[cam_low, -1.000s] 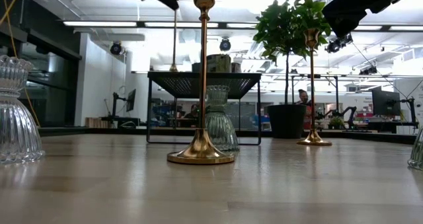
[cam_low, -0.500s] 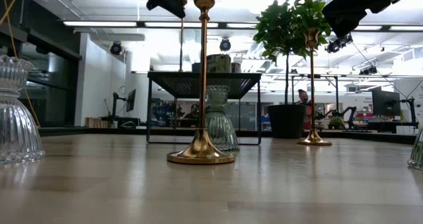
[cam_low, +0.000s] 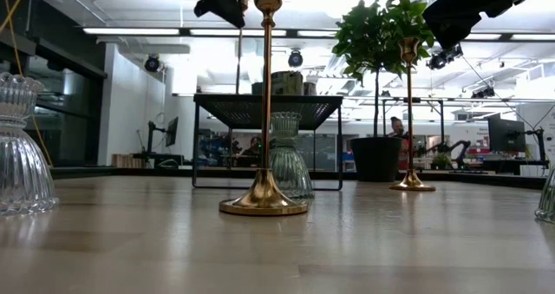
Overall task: Pick & Place candle stick holders
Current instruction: Put the middle-left gold candle holder on the shelf, then put the bottom gold candle holder on the shelf
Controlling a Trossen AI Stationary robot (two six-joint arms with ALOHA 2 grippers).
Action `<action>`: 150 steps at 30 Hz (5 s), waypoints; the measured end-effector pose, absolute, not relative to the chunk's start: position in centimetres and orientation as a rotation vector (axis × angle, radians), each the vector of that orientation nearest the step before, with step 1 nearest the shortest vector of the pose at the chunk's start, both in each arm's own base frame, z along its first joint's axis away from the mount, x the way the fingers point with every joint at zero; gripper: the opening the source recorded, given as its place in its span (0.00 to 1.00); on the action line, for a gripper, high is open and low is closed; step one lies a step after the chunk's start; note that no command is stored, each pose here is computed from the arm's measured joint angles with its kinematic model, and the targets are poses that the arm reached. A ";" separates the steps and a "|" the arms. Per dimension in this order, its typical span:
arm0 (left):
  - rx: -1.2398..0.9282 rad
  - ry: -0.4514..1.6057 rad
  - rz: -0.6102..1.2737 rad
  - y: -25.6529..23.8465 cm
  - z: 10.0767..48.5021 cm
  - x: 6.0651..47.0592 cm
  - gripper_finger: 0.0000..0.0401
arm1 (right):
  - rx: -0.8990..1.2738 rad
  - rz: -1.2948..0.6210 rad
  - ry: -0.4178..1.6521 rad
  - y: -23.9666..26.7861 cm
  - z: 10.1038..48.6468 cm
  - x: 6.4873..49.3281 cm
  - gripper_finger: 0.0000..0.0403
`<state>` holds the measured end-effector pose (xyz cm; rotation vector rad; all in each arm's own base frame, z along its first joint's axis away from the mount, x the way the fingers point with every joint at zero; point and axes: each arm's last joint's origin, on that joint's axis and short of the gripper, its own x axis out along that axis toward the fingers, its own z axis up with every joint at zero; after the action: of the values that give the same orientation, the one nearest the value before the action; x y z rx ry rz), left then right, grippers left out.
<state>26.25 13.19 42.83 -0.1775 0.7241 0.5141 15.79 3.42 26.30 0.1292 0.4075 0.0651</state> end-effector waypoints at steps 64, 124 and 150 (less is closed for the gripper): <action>-0.162 0.754 0.480 13.8 42.2 26.8 0.30 | 0.129 0.065 0.408 3.4 26.3 15.8 0.01; 0.173 0.384 -0.317 -6.0 21.8 25.1 0.56 | 0.129 0.065 0.408 3.4 26.3 15.8 0.01; 0.112 0.299 -0.346 -9.6 19.6 31.2 0.56 | 0.129 0.065 0.407 3.4 26.3 15.8 0.01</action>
<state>31.22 -9.62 19.64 0.1115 0.2989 -0.3462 15.79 3.41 26.31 0.1290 0.4068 0.0651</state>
